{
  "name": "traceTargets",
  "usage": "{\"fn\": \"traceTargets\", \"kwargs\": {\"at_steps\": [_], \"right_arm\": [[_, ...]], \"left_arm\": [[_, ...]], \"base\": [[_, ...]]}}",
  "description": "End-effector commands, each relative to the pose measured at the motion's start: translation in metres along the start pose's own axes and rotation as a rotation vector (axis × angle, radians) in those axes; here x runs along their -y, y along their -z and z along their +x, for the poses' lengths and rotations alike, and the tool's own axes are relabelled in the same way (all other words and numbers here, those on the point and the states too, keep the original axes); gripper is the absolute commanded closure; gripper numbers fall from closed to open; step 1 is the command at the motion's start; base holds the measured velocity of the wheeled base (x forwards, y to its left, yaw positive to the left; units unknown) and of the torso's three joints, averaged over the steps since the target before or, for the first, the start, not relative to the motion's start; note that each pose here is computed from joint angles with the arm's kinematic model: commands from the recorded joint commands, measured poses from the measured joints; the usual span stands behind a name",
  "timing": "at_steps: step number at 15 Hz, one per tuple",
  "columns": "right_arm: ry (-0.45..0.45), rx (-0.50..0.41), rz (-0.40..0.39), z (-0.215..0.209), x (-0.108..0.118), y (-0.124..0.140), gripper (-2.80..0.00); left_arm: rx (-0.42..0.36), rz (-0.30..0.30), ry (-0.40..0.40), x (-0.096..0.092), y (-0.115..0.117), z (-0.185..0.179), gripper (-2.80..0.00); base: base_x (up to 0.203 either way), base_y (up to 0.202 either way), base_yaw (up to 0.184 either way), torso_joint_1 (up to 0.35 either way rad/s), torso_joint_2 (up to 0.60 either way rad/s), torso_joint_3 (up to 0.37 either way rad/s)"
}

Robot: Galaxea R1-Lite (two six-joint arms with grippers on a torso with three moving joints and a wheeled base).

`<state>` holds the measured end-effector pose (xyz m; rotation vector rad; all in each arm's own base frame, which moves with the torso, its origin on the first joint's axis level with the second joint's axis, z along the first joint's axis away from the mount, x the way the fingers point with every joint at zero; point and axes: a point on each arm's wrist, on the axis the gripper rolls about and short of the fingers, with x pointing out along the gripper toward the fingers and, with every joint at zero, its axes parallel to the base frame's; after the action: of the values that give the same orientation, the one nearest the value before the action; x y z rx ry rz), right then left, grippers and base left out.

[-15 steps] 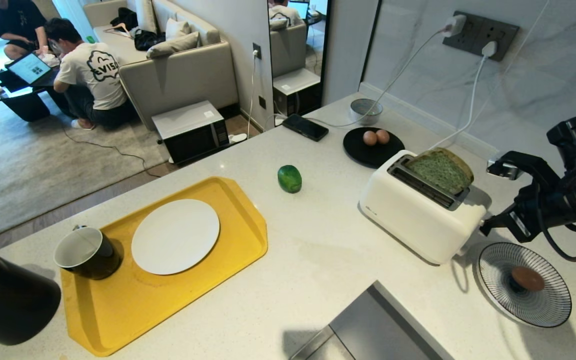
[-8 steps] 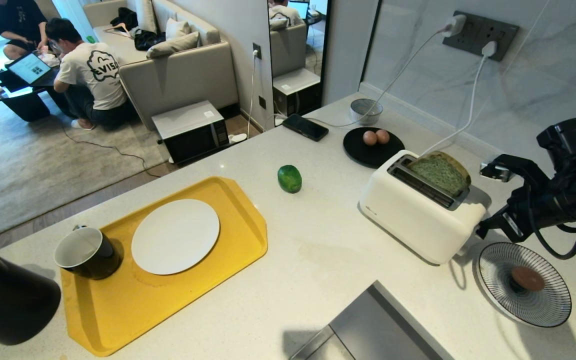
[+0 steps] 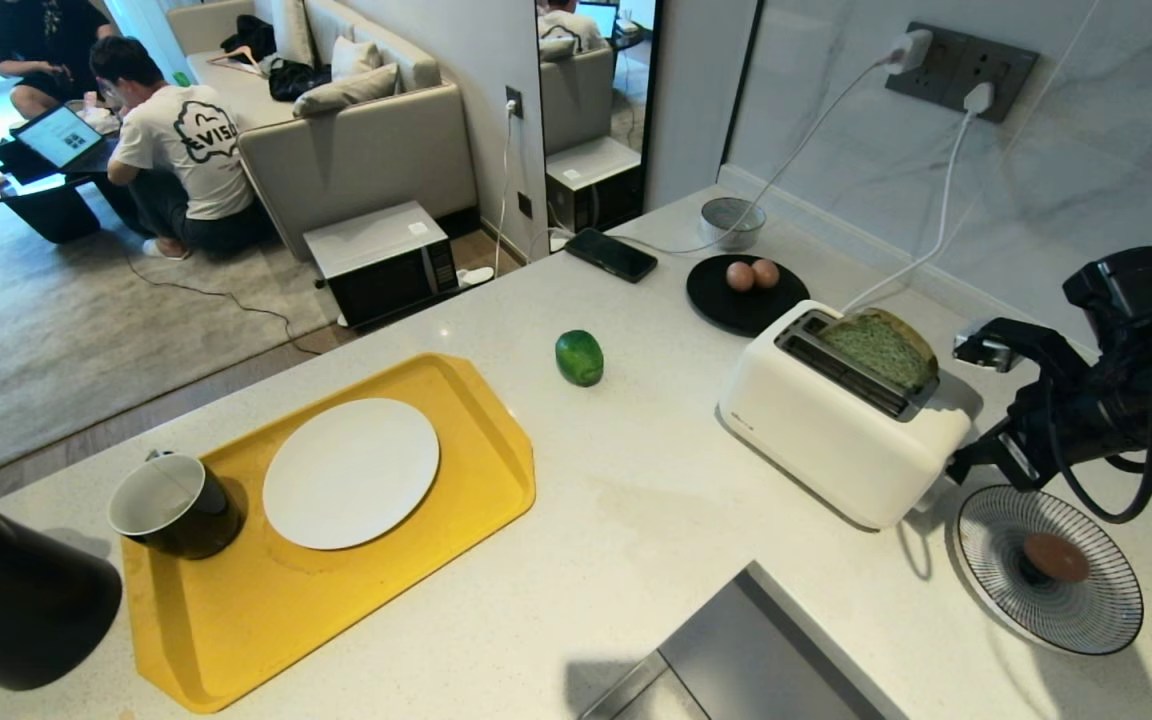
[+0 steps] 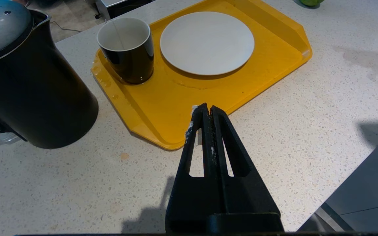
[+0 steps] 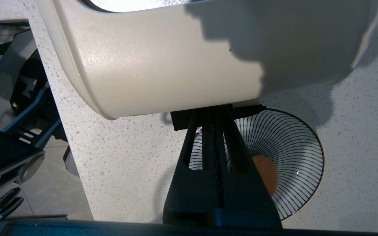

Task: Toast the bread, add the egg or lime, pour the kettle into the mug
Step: Use a bread toaster

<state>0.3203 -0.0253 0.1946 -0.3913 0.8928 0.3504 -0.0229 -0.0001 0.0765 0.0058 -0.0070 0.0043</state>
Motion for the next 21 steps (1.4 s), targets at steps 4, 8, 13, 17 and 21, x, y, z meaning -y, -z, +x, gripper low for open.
{"fn": "traceTargets", "kwargs": {"at_steps": [4,8,13,17,21], "right_arm": [[-0.013,-0.017,0.001,0.007,0.001,0.001,0.0],[-0.02,-0.027,0.005,0.011,0.001,0.003,0.0],[-0.026,-0.037,0.008,0.015,0.001,0.003,0.0],[-0.014,-0.02,0.006,0.021,0.003,0.004,0.0],[-0.013,-0.026,0.006,0.024,0.004,0.005,0.0]], "left_arm": [[-0.001,0.0,0.0,0.0,0.0,0.0,0.0],[-0.001,0.0,0.0,0.0,0.0,0.0,0.0],[-0.001,0.0,0.0,0.0,0.0,0.0,0.0],[-0.002,0.0,0.001,0.0,0.0,0.0,0.0],[-0.001,0.0,0.0,0.0,0.0,0.0,0.0]], "base": [[0.0,0.0,0.0,0.0,0.0,0.0],[0.0,0.0,0.0,0.0,0.0,0.0],[0.0,0.0,0.0,0.0,0.0,0.0],[0.0,0.0,0.0,0.0,0.0,0.0],[0.0,0.0,0.0,0.0,0.0,0.0]]}}
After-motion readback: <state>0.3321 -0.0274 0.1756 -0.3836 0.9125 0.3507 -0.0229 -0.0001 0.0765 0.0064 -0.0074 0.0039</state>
